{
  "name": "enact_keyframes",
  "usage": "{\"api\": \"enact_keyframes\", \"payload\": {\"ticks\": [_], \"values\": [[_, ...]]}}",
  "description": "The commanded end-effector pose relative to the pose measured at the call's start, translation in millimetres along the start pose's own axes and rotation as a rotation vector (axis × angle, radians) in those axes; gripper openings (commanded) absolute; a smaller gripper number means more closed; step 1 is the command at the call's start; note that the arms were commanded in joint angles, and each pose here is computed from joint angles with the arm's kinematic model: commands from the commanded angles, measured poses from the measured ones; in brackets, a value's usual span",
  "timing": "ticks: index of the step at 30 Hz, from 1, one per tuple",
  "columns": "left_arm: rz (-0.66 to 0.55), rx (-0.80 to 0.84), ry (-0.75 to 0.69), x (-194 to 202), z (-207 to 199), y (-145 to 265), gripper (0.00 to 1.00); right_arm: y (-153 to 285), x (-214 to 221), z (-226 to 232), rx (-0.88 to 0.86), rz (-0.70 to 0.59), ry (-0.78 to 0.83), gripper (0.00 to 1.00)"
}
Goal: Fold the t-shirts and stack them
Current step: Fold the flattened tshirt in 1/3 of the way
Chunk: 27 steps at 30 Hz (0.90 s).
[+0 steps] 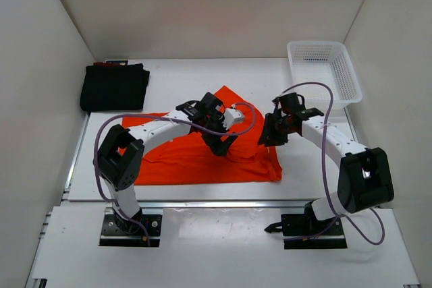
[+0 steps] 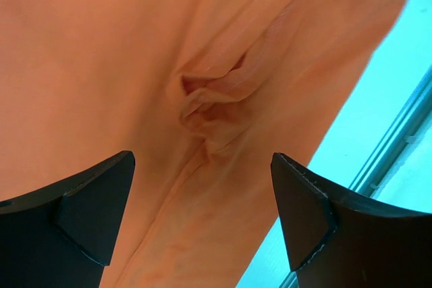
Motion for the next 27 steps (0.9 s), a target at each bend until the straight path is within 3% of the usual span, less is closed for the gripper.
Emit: {"api": "enact_keyframes", "payload": {"ticks": [1, 7, 20, 25, 27], "values": [[-0.087, 0.091, -0.080, -18.4, -20.5, 1.1, 0.93, -7.3, 17.2, -1.0, -0.029, 0.098, -0.052, 0.29], [-0.049, 0.048, -0.107, -4.5, -17.7, -12.3, 0.92, -23.3, 19.0, 23.5, -0.066, 0.106, -0.106, 0.30], [-0.021, -0.092, -0.207, -0.8, 2.2, -32.0, 0.84, -33.3, 19.5, 8.8, 0.019, 0.152, -0.149, 0.33], [-0.024, -0.052, -0.194, 0.0, -4.9, -35.5, 0.77, -42.1, 21.2, 4.2, 0.023, 0.174, -0.172, 0.35], [-0.017, -0.042, -0.191, 2.6, -7.2, -37.1, 0.69, -45.0, 18.5, 4.0, 0.011, 0.162, -0.182, 0.33]]}}
Point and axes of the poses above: each gripper's point midway between its finger pads, its own y axis back along the fingers, its own z axis along the line the jaws close on, x = y × z, the point moved 2 cm from there along y, back along the fingers, and after that the axes turned 3 degrees about y, right-handed, at the moved point
